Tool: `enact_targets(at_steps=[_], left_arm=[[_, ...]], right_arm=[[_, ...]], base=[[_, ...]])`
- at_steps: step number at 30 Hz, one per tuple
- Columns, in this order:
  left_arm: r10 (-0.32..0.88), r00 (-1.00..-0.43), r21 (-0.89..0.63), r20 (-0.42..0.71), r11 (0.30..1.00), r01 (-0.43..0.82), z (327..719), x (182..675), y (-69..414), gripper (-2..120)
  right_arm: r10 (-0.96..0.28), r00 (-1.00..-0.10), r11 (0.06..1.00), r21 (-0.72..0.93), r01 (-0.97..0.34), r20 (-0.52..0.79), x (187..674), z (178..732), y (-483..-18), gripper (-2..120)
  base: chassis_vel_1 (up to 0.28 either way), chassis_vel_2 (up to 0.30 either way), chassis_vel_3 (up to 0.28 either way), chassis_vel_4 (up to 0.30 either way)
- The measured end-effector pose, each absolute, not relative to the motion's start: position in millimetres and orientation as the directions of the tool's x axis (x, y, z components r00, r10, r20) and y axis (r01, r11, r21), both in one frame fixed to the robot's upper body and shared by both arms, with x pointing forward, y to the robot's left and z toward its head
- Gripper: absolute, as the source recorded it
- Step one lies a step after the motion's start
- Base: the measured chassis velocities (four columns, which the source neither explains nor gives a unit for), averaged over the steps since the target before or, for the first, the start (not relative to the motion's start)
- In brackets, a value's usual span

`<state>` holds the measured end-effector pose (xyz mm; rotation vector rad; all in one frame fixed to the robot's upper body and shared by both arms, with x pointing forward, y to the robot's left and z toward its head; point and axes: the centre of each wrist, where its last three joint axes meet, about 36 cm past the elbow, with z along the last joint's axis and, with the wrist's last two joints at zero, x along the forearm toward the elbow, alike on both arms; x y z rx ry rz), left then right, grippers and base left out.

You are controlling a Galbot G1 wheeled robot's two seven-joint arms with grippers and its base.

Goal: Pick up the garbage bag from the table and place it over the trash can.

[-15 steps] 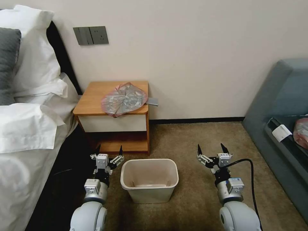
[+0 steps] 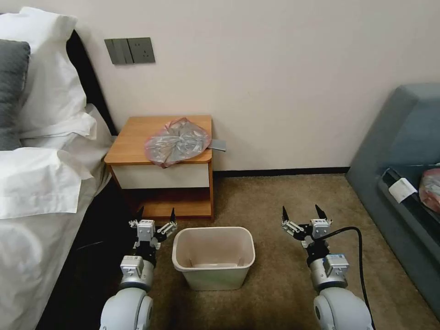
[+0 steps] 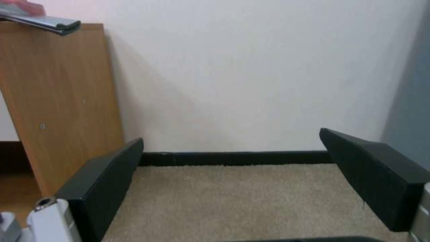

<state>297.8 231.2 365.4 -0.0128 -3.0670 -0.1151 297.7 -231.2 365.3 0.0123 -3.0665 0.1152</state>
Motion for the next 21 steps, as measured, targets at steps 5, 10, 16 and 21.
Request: enact_targets(at_steps=[5,10,16,21], left_arm=[[0.005,-0.997,0.075,0.073,0.997,0.011,365.4,297.8,231.2,96],[0.004,-0.997,0.075,0.072,0.997,0.010,365.3,297.4,231.7,96],[-0.135,-0.988,0.088,-0.077,0.986,-0.141,404.2,269.1,283.7,90],[-0.156,-0.979,0.072,-0.127,0.983,-0.166,419.5,258.3,296.7,91]], right_arm=[[-0.005,-0.997,0.997,-0.075,-0.011,0.073,297.7,365.3,-231.2,100],[-0.008,-0.998,0.997,-0.075,-0.012,0.064,294.9,366.8,-232.0,100],[-0.060,-0.994,0.996,-0.078,-0.052,-0.092,261.2,402.0,-242.8,100],[-0.071,-0.993,0.995,-0.073,-0.064,-0.092,261.3,405.5,-241.3,100]], base=[[0.000,0.000,0.000,0.000],[0.000,0.000,0.000,0.000],[0.000,0.000,0.000,0.000],[0.000,0.000,0.000,0.000]])
